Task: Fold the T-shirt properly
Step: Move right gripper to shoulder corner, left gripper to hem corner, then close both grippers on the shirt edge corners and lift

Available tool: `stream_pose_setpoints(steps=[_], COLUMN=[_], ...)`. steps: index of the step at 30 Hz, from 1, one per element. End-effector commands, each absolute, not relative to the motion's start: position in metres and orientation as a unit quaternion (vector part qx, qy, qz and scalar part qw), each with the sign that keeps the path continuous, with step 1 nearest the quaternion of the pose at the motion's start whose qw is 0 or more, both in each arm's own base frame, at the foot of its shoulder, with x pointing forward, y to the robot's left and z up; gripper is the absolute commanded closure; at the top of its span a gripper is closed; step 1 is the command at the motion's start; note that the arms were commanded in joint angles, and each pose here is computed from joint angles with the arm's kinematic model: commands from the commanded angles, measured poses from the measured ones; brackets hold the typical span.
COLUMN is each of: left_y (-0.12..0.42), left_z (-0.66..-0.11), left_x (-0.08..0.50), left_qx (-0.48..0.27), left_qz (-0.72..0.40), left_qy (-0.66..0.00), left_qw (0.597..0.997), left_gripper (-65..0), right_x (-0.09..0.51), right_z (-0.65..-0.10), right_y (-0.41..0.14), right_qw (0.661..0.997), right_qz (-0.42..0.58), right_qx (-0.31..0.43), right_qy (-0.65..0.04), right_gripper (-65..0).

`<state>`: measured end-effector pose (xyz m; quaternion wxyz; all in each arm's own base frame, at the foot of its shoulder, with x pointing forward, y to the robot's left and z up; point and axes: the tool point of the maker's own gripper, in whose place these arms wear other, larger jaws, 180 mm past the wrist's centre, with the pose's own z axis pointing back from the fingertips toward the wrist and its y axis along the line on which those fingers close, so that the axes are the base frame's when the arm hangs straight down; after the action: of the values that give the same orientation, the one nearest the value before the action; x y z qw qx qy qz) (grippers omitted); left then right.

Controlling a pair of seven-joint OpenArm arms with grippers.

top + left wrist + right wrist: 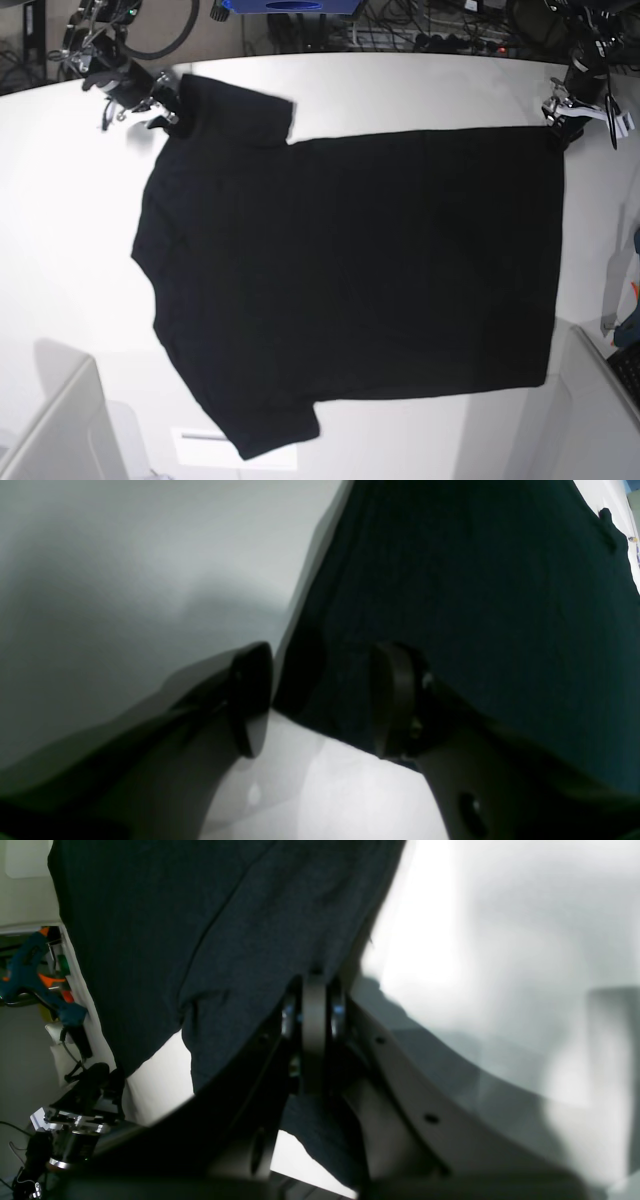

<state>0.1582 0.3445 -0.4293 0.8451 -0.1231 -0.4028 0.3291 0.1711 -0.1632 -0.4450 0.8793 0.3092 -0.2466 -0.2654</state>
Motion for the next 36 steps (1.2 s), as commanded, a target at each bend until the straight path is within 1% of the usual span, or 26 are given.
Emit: stream_pose_setpoints(steps=[1, 3, 4, 5, 6, 8, 9, 15, 17, 29, 33, 36], left_y=[0.334, 0.329, 0.327, 0.326, 0.326, 0.325, 0.325, 0.327, 0.327, 0.323, 0.318, 0.309], left_z=[-0.446, -0.448, -0.449, -0.449, -0.449, -0.448, -0.45, -0.454, -0.45, -0.407, -0.39, -0.372], left_x=[0.145, 0.147, 0.147, 0.148, 0.15, 0.156, 0.154, 0.155, 0.147, 0.108, 0.112, 0.125], left_qx=[-0.12, -0.125, -0.127, -0.128, -0.13, -0.131, -0.132, -0.133, -0.126, -0.084, -0.08, -0.099], left_qz=[0.319, 0.313, 0.31, 0.31, 0.31, 0.309, 0.312, 0.317, 0.309, 0.233, 0.208, 0.202], left_qy=[-0.352, -0.348, -0.346, -0.346, -0.348, -0.352, -0.349, -0.347, -0.343, -0.343, -0.357, -0.384], left_qw=[0.872, 0.875, 0.876, 0.876, 0.875, 0.874, 0.874, 0.873, 0.878, 0.906, 0.907, 0.895], left_gripper=[-30.3, -29.1, -26.0, -21.9, -16.0, -2.1, 0.0, 0.0, 0.0, 0.0, 0.0, 0.0], right_x=[0.171, 0.171, 0.171, 0.171, 0.171, 0.171, 0.171, 0.169, 0.165, 0.14, 0.148, 0.16], right_z=[-0.443, -0.443, -0.443, -0.443, -0.443, -0.443, -0.443, -0.442, -0.44, -0.409, -0.39, -0.379], right_y=[-0.167, -0.167, -0.167, -0.167, -0.167, -0.167, -0.167, -0.168, -0.169, -0.168, -0.165, -0.162], right_qw=[0.881, 0.881, 0.881, 0.881, 0.881, 0.881, 0.881, 0.882, 0.883, 0.898, 0.897, 0.898], right_qz=[-0.262, -0.262, -0.262, -0.262, -0.262, -0.262, -0.262, -0.262, -0.26, -0.22, -0.196, -0.177], right_qx=[0.304, 0.304, 0.304, 0.304, 0.304, 0.304, 0.304, 0.302, 0.299, 0.273, 0.27, 0.273], right_qy=[-0.25, -0.25, -0.25, -0.25, -0.25, -0.25, -0.25, -0.25, -0.251, -0.267, -0.29, -0.298], right_gripper=[0.0, 0.0, 0.0, 0.0, 0.0, 0.0, 0.0, 0.0, 0.0, 0.0, 0.0, 0.0])
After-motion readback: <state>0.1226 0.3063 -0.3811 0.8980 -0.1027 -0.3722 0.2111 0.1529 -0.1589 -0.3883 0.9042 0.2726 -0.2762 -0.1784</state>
